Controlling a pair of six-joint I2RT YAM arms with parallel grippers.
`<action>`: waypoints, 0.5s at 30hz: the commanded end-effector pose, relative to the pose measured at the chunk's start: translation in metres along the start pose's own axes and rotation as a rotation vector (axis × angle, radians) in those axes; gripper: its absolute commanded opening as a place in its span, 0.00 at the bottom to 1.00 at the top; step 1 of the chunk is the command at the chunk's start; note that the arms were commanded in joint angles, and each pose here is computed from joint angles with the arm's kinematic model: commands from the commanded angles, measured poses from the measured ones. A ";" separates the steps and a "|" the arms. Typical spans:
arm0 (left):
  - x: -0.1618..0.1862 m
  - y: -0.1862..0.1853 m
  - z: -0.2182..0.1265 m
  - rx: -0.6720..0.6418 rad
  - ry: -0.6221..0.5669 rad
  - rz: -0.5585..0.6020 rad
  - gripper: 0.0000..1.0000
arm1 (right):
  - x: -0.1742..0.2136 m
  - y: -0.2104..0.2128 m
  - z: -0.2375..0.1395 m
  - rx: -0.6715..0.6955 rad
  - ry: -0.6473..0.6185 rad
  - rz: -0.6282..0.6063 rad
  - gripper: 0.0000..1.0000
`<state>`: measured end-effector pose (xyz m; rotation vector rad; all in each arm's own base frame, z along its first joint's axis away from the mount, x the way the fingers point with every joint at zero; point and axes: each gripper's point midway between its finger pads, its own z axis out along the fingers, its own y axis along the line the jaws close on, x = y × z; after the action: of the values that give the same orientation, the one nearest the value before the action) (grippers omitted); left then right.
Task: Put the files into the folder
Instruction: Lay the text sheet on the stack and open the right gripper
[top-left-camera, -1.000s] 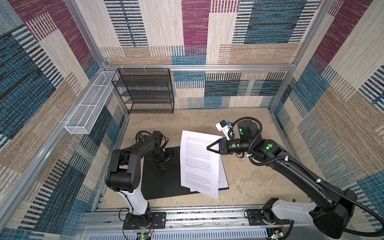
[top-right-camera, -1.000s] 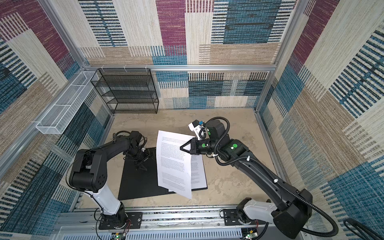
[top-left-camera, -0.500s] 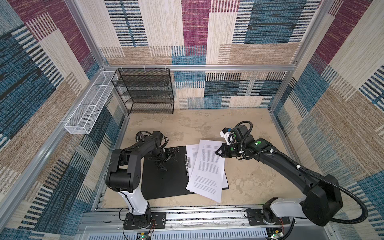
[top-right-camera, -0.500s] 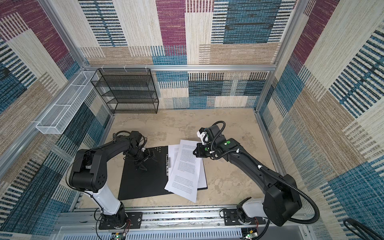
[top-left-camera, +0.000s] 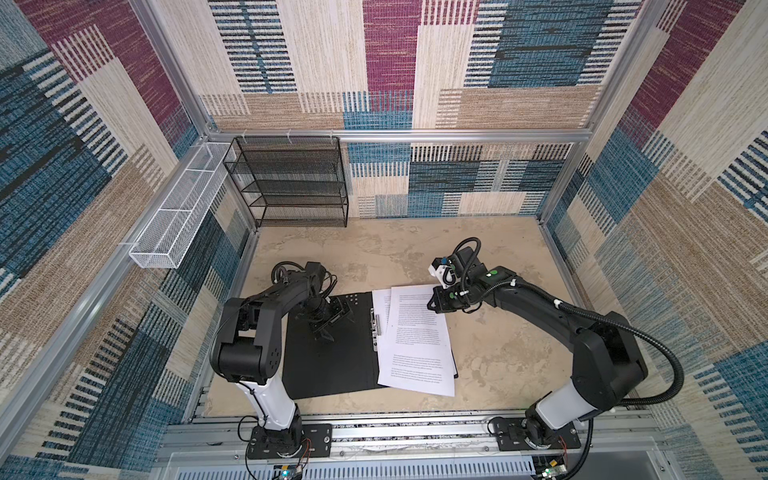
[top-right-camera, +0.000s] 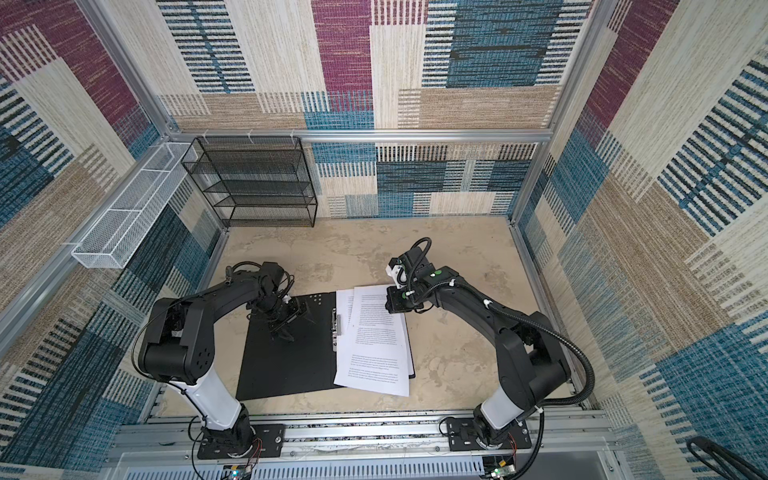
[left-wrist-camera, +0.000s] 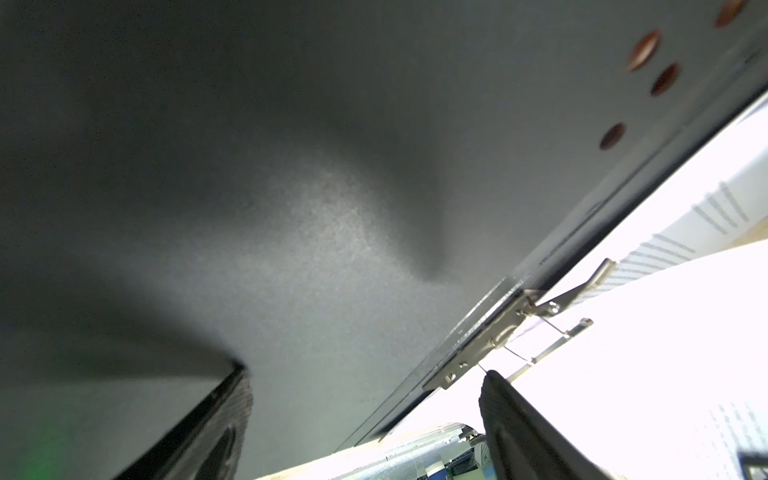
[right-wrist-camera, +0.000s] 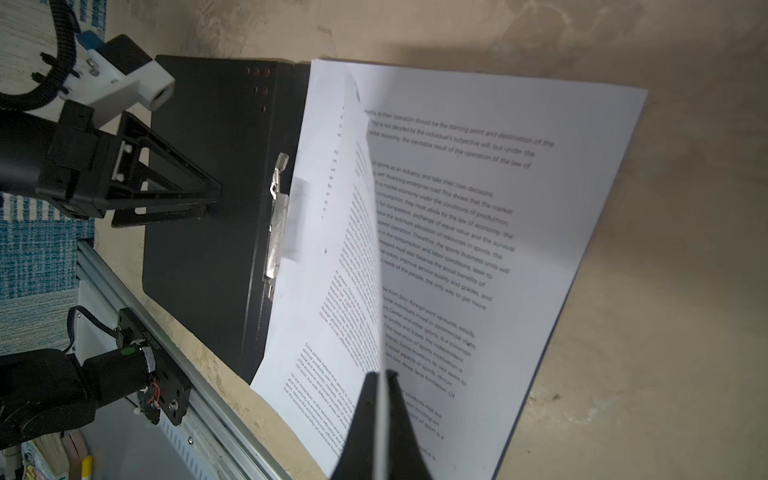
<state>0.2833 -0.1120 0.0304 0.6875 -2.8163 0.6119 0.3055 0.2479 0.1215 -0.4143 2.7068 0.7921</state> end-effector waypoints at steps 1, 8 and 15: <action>-0.006 0.022 0.006 -0.107 -0.036 0.009 0.87 | -0.014 0.003 0.008 -0.017 -0.018 -0.041 0.00; -0.007 0.020 0.007 -0.102 -0.032 0.005 0.87 | -0.020 -0.015 0.033 0.050 0.029 -0.059 0.00; -0.007 0.020 0.007 -0.100 -0.029 0.007 0.86 | -0.034 -0.024 0.041 0.113 0.038 -0.093 0.00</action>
<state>0.2834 -0.1121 0.0303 0.6880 -2.8131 0.6100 0.3477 0.2609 0.0911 -0.5008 2.7317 0.6719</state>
